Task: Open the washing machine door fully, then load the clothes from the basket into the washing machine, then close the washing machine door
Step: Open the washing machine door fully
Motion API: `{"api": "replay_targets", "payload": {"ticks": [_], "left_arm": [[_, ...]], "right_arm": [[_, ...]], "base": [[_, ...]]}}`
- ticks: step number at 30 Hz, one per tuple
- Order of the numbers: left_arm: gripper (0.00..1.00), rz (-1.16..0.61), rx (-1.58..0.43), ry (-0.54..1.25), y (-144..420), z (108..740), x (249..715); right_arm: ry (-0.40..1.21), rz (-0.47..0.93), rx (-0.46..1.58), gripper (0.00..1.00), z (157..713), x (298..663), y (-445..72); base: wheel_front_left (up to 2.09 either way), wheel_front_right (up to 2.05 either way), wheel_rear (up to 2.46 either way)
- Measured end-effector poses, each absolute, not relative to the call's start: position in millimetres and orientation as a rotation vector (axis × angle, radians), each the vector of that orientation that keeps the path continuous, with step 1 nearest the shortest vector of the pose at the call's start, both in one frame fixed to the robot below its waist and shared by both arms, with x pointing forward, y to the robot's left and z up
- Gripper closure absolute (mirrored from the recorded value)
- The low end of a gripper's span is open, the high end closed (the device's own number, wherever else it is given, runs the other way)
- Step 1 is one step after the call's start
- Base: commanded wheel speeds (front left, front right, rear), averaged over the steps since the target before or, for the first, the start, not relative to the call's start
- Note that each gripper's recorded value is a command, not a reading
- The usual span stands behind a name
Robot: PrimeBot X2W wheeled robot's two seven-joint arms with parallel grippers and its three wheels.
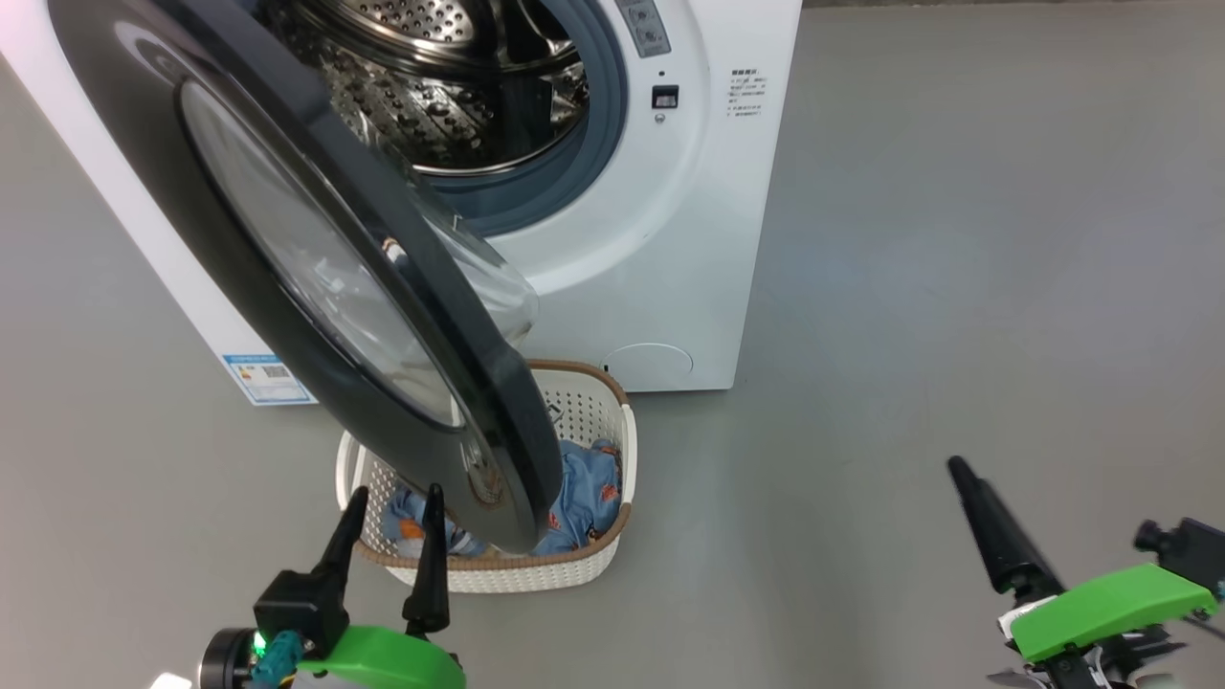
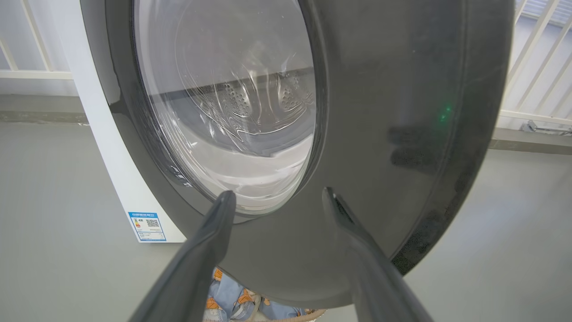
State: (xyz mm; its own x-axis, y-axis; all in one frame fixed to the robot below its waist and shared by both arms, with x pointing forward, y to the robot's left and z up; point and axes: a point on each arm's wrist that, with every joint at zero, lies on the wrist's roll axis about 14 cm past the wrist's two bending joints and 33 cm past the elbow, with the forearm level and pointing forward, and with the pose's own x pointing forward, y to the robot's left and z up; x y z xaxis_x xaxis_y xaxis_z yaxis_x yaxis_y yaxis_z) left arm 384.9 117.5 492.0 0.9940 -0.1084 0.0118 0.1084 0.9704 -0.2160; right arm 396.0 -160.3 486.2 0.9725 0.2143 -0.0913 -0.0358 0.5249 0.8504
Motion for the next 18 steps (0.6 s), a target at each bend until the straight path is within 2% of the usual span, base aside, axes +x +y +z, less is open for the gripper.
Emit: {"api": "replay_targets", "payload": {"ticks": [9,18], "left_arm": [[0.00,-0.124,-0.219,-0.001,114.2,492.7,377.3],[0.00,-0.129,-0.219,0.003,112.4,491.6,373.8]], "right_arm": [[-0.046,0.038,0.443,0.00,508.1,393.1,-219.5],[-0.117,0.071,0.120,0.00,523.2,380.0,-206.6]], "base": [[0.00,0.00,0.00],[0.00,0.00,0.00]]}}
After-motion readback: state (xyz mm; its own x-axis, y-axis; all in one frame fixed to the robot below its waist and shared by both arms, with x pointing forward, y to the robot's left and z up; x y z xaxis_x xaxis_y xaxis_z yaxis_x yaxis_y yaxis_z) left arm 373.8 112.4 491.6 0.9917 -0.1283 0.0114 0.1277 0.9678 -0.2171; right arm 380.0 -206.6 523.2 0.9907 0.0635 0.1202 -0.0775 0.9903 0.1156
